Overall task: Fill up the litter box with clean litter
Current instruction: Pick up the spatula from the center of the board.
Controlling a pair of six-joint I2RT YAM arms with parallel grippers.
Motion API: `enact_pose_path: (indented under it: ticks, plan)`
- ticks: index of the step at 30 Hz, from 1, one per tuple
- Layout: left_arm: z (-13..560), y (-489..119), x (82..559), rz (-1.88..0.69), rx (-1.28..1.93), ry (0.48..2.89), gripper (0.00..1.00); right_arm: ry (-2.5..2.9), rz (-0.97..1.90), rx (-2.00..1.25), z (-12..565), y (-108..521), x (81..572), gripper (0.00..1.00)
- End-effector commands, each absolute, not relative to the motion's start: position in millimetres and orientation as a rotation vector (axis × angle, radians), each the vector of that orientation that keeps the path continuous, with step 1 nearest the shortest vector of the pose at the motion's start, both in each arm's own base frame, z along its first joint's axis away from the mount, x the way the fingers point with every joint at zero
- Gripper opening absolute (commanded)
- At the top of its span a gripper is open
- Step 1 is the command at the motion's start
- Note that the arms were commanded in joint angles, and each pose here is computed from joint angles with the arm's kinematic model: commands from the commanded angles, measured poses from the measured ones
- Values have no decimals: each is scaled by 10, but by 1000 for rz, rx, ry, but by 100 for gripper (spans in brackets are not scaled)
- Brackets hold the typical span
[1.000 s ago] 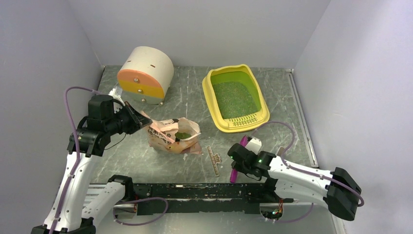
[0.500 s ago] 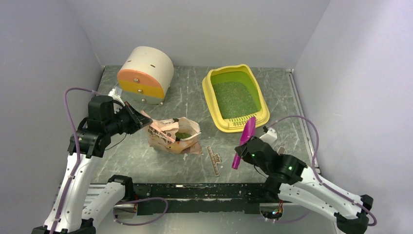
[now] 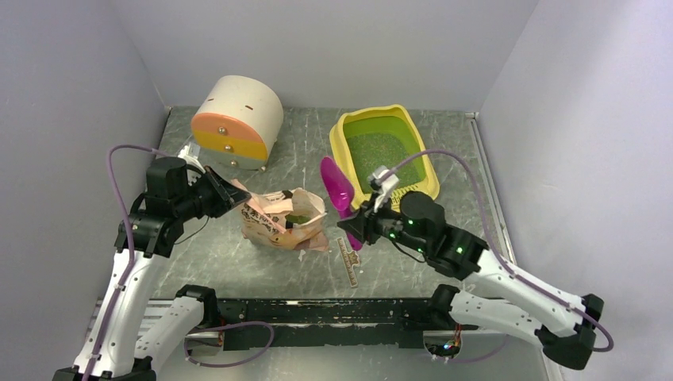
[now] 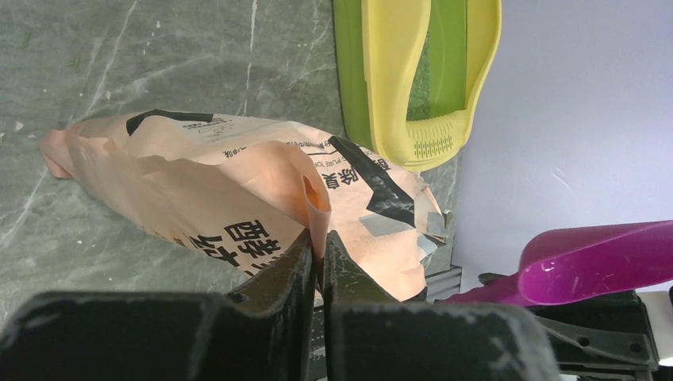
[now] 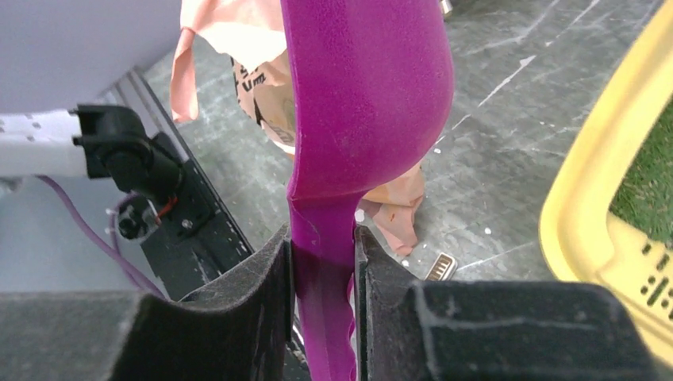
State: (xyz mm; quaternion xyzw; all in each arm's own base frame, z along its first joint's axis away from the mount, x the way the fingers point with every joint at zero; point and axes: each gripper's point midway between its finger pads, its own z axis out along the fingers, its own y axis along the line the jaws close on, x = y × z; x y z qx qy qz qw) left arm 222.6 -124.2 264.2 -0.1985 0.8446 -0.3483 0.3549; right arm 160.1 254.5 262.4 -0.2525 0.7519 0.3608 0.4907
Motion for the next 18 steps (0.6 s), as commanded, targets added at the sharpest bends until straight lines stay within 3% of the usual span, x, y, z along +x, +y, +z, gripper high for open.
enact_pose_path:
  ticks: [1, 4, 9, 13, 18]
  plan:
    - [2704, -1259, 2324, -912, -484, 2127, 17, 1724, 842, -792, 2689, 2763, 1673, 0]
    - [2722, -1277, 2416, -915, -483, 2123, 27, 1768, 723, -697, 2612, 2710, 1910, 0]
    - [2753, -1282, 2523, -900, -471, 2121, 22, 1872, 586, -754, 2388, 2730, 2058, 0]
    - [2774, -1300, 2605, -906, -459, 2105, 34, 1902, 527, -753, 2320, 2720, 2139, 0]
    - [2847, -1332, 2703, -918, -449, 2094, 57, 1853, 544, -715, 2424, 2660, 2124, 0]
